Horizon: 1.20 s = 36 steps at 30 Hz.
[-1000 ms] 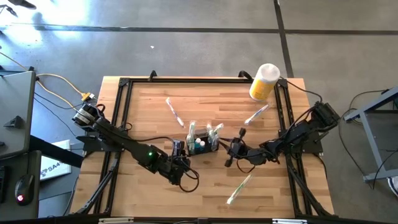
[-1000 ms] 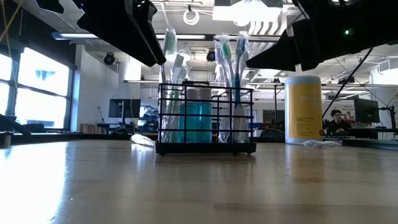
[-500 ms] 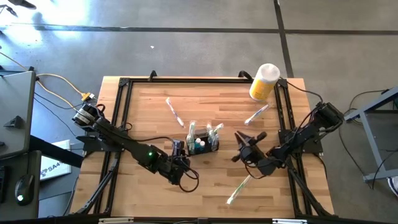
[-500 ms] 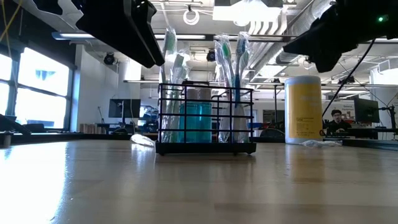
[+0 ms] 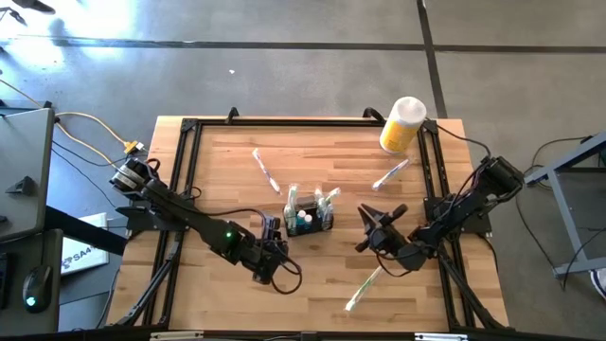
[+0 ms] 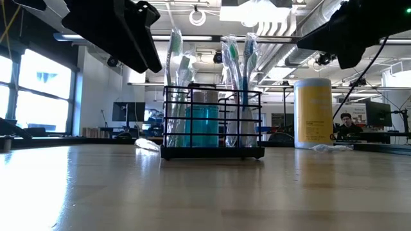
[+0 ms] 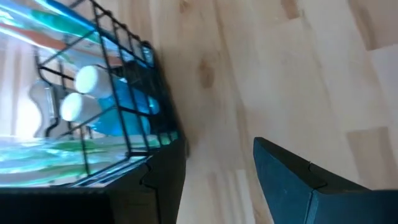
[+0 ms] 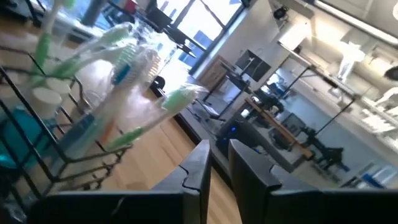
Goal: Pick & Place toothbrushing station
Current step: Put the blue toothbrush into the black mesh organizer
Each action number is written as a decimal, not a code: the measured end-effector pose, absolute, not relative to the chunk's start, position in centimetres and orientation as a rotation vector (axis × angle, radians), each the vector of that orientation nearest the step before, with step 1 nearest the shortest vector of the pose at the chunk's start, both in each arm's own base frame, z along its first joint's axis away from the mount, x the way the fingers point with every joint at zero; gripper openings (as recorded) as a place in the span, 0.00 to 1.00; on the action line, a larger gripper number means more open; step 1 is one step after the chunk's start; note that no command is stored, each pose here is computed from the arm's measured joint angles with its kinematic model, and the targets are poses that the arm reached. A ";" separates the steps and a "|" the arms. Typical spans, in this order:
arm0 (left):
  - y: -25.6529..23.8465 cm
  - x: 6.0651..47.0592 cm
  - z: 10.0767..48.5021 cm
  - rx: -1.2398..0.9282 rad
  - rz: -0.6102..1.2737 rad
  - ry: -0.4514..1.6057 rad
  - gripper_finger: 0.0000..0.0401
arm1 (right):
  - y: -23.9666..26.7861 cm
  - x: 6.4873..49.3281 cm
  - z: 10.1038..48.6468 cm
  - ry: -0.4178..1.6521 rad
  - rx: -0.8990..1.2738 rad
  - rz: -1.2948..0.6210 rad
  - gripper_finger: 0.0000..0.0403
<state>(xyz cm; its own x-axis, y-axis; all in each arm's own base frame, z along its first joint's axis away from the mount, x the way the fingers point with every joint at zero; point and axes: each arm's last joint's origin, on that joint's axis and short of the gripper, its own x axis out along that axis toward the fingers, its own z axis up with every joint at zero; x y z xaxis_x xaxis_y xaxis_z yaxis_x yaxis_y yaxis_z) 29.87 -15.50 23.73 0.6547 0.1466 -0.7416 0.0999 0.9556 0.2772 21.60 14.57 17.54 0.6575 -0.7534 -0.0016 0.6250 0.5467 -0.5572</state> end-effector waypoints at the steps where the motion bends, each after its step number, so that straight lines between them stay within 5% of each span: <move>1: -15.5 29.9 23.7 0.302 0.017 0.863 0.45 | 14.6 21.5 17.6 0.263 -0.571 -0.834 0.12; 19: -15.5 29.6 24.5 0.263 -0.002 0.842 0.45 | 10.3 17.7 28.0 0.043 -0.275 -0.749 0.12; 27: -15.5 29.6 24.5 0.258 0.001 0.844 0.45 | 8.8 19.1 24.0 0.221 -0.393 -0.392 0.12; 36: -15.5 29.6 24.5 0.256 -0.001 0.844 0.45 | 3.0 18.4 21.0 0.590 -0.391 -0.563 0.12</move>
<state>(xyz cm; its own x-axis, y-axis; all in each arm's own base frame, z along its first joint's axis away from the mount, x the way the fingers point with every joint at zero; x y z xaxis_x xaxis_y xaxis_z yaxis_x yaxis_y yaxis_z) 29.61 -15.47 24.47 0.6660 0.0999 -0.7392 0.1024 0.9694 0.2233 18.36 3.01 21.04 0.6897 -0.5966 -0.4102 0.3814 0.7810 -0.4945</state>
